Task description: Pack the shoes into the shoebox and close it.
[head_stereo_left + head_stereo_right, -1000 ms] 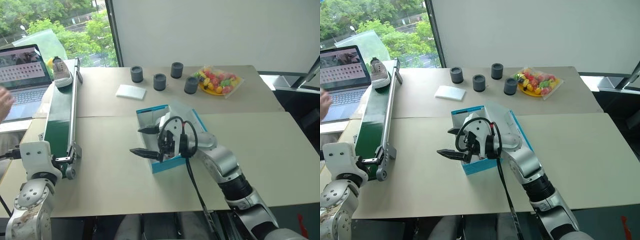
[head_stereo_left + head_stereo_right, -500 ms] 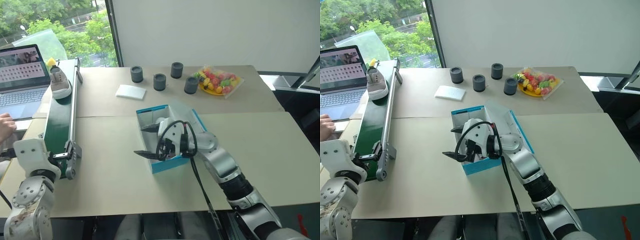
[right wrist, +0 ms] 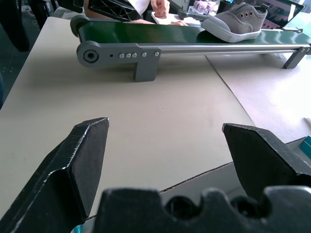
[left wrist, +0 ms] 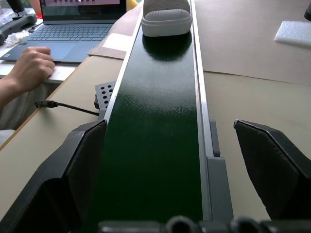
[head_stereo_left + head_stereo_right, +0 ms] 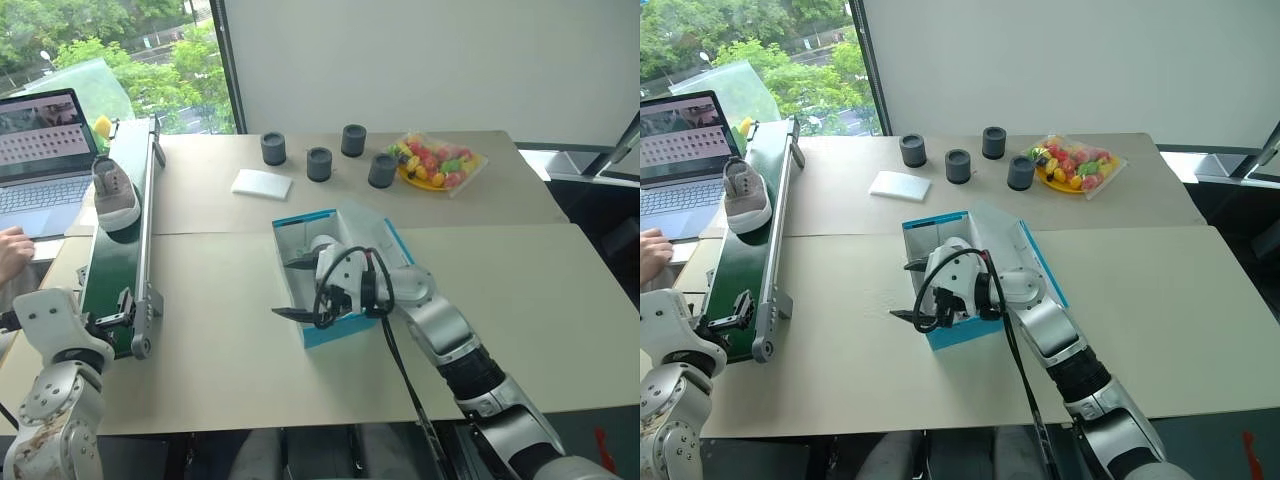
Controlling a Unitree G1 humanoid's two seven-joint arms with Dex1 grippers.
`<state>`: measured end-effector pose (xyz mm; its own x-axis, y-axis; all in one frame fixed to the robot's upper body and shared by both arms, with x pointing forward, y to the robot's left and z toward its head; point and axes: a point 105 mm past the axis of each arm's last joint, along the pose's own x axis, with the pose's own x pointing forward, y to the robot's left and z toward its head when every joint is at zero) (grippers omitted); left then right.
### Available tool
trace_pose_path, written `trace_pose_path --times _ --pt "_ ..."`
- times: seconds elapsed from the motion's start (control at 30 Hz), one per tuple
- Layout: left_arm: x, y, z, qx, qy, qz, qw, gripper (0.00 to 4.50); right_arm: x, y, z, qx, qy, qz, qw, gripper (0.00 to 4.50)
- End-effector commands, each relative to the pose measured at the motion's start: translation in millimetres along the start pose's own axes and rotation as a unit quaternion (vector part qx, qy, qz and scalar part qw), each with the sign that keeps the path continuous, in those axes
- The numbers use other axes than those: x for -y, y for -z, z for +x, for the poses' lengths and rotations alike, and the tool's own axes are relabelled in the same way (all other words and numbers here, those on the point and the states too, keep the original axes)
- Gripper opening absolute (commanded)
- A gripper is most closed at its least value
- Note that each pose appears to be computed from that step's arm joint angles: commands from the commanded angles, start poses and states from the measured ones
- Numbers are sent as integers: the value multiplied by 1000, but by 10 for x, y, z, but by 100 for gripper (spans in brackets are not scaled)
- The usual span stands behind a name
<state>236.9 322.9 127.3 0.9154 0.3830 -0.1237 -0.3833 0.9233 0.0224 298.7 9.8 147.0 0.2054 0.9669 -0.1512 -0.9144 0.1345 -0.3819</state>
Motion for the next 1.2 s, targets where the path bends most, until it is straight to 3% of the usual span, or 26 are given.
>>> trace_pose_path --times 0.03,0.57,1.2 --pt "-41 -69 -15 11 -7 11 1000 450 3 -94 -10 17 -4 -19 1000 443" --pt "-89 -32 -9 0 -17 18 1000 450 20 -106 5 21 3 -12 1000 443" --pt "-100 220 72 -74 -26 24 997 450 106 -175 -10 32 26 2 999 443"
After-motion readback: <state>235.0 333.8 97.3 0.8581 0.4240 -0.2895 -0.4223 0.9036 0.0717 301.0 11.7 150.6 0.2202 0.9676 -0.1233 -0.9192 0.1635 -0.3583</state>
